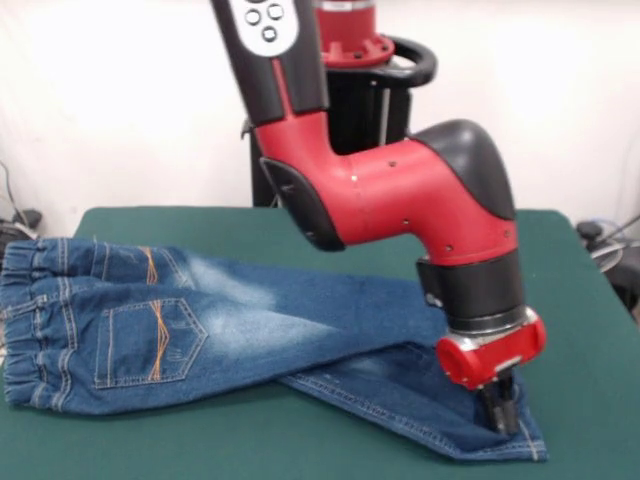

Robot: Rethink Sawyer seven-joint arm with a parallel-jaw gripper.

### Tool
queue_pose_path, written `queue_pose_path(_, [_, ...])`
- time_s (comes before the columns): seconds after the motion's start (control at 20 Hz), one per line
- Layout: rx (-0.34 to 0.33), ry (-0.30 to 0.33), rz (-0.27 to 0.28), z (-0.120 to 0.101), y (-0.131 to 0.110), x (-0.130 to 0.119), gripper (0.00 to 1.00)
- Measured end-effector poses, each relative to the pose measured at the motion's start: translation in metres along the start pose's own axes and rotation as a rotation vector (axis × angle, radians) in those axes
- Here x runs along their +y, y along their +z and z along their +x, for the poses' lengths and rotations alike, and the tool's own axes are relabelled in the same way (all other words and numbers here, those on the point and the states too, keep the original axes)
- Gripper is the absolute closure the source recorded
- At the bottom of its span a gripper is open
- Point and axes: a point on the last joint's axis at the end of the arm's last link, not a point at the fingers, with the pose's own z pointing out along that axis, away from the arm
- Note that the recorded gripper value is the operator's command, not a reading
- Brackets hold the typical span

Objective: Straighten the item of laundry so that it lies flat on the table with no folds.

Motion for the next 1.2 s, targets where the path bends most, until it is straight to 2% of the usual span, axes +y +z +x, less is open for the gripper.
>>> queue_pose_path(0.25, [0.016,0.015,0.006,-0.004,0.004,0.014,1.00])
queue_pose_path(1.2, [0.031,0.076,0.030,-0.009,0.006,0.016,1.00])
